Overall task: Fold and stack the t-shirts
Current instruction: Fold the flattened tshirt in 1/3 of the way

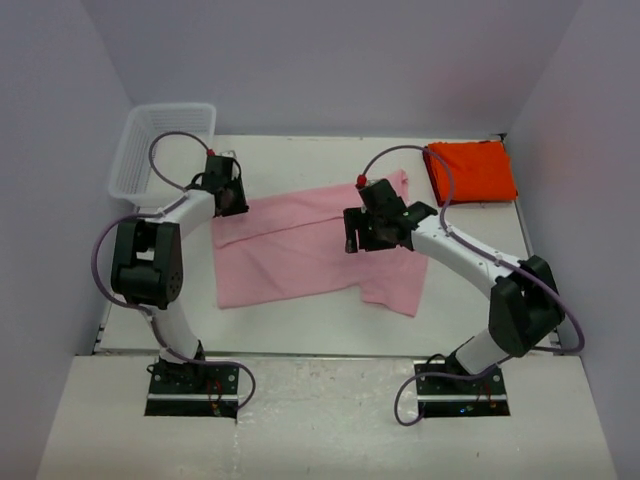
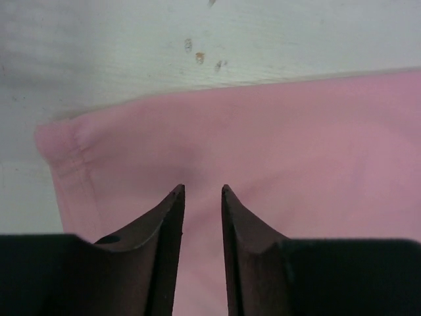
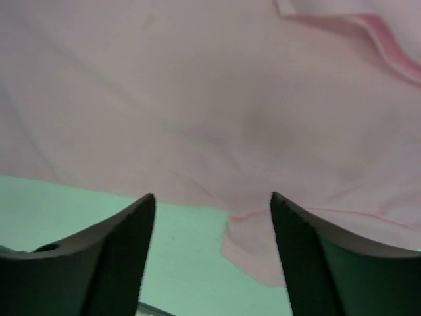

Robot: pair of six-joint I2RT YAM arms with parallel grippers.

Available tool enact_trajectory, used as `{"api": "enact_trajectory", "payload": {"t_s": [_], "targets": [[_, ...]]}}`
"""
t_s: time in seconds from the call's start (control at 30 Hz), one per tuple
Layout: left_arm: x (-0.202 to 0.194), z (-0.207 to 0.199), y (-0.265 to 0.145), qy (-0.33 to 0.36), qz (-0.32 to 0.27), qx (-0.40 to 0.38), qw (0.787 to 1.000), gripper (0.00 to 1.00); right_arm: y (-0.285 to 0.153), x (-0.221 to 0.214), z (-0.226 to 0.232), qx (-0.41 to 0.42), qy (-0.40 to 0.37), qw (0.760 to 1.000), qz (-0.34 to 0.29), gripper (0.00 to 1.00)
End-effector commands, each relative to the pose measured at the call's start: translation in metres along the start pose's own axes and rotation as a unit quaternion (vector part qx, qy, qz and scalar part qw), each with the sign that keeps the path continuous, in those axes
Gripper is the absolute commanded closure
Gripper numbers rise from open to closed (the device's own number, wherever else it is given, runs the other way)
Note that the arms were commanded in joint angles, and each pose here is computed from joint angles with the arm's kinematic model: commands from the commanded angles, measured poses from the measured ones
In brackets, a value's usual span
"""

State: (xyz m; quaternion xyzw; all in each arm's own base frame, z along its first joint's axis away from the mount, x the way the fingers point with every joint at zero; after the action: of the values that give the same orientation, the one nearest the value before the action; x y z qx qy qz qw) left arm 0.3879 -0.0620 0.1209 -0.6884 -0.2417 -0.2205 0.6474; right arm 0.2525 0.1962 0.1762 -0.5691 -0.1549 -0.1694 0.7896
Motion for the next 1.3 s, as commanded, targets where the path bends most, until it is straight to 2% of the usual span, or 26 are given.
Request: {"api": "enact_trajectory", "payload": {"t_s": [0.0,0.07,0.2,0.43,0.77,0.97,1.03,1.27], "targets": [[0.019,-0.014,-0.031,0.007,-0.054,-0.003,0.999,0.68,-0.029,0.03,0.007,-0.024,-0.014,0.997,-0.067,0.22],[0.017,-0.017,-0.036,0.008,-0.058,0.013,0.998,0.63,-0.027,0.041,0.001,-0.062,-0.022,0.995,-0.076,0.2],[0.005,-0.027,-0.038,0.012,-0.048,0.035,0.998,0.62,0.004,0.063,-0.012,-0.079,-0.001,0.996,-0.051,0.21],[-0.007,-0.04,-0.048,0.016,-0.06,0.042,0.997,0.71,0.035,0.081,-0.047,-0.103,0.04,0.993,-0.033,0.32],[-0.032,-0.04,-0.049,-0.014,-0.048,0.055,0.997,0.83,0.043,0.083,-0.096,-0.125,0.092,0.987,-0.029,0.34],[-0.043,-0.035,-0.048,-0.015,-0.047,0.065,0.997,0.83,0.057,0.074,-0.108,-0.131,0.107,0.986,-0.011,0.36],[-0.044,-0.035,-0.047,-0.014,-0.045,0.064,0.997,0.83,0.06,0.076,-0.108,-0.125,0.109,0.986,-0.013,0.45],[-0.04,-0.038,-0.05,-0.014,-0.053,0.055,0.997,0.83,0.063,0.086,-0.106,-0.12,0.123,0.985,-0.005,0.46]]}}
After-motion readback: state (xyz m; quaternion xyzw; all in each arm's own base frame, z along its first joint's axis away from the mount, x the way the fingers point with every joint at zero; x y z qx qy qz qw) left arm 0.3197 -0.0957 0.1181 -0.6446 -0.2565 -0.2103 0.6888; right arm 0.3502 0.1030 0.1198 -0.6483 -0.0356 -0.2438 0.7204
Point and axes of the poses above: each gripper's point midway between its finger pads, its own y axis out along the fingers, its own z axis along the line the jaws close on, x = y × z, the point moved 9 cm from there along -y, back along the fingers, and after that the axes turned 10 degrees about y, right-handed, at the moved point
